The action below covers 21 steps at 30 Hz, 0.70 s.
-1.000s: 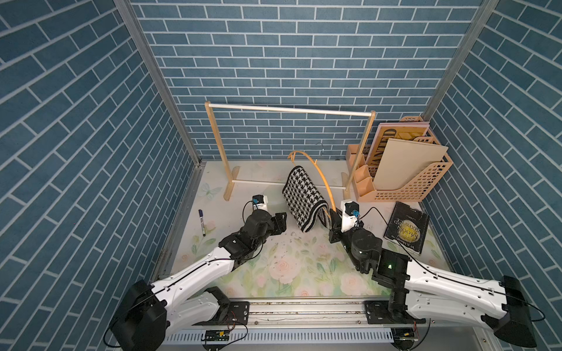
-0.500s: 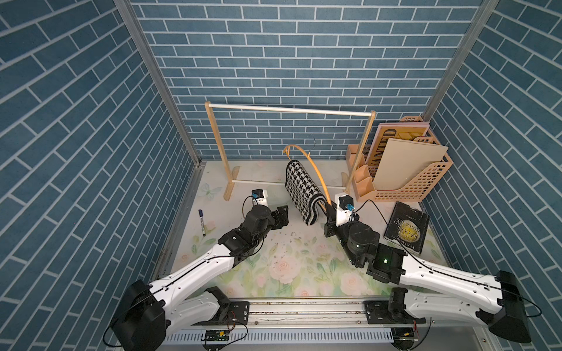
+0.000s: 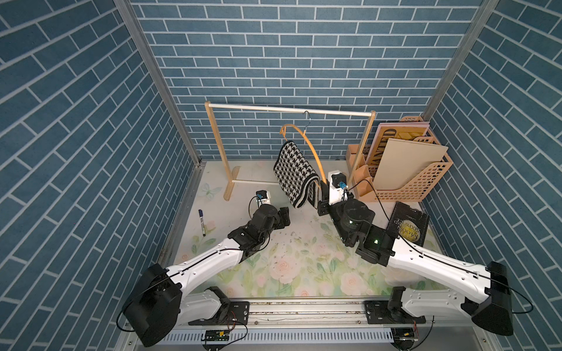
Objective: Hang the scarf on the hanger
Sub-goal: Place the hanger at the clothesline.
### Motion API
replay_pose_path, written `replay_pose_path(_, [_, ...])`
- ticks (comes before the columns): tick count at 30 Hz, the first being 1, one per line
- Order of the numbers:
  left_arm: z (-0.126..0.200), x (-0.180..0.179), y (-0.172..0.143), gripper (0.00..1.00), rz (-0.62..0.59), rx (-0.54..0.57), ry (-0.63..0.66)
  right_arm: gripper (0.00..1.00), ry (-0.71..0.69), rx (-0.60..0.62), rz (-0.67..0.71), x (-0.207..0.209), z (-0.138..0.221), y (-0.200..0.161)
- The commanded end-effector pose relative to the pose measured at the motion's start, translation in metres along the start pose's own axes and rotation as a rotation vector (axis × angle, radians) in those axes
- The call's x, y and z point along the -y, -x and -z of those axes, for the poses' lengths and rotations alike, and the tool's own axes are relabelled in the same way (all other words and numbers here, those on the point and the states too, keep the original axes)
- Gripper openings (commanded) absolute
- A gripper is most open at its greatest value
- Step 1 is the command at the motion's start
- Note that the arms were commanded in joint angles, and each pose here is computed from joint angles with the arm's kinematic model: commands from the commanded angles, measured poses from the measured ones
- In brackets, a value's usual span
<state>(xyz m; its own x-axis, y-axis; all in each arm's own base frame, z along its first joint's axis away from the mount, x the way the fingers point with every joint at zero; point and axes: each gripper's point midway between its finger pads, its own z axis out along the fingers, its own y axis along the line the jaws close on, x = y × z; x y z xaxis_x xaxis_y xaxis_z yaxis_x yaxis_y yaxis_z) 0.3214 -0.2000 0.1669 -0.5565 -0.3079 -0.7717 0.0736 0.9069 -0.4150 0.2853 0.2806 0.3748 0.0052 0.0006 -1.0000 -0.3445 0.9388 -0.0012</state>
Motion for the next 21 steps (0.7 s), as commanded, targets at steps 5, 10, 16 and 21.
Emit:
replay_pose_path(5, [0.001, -0.02, 0.022, 0.91, -0.048, 0.086, 0.151, 0.0, -0.012, 0.074, -0.025, 0.002, -0.05, 0.034])
replay_pose_path(10, [-0.003, -0.024, 0.024, 0.92, -0.076, 0.089, 0.185, 0.0, -0.008, 0.054, -0.033, 0.002, -0.076, 0.023])
replay_pose_path(16, [-0.007, -0.022, 0.028, 0.92, -0.098, 0.094, 0.199, 0.0, -0.013, 0.041, -0.026, 0.004, -0.089, 0.014])
replay_pose_path(21, [-0.012, -0.02, 0.026, 0.92, -0.102, 0.088, 0.195, 0.0, -0.009, 0.021, -0.022, 0.004, -0.09, 0.001])
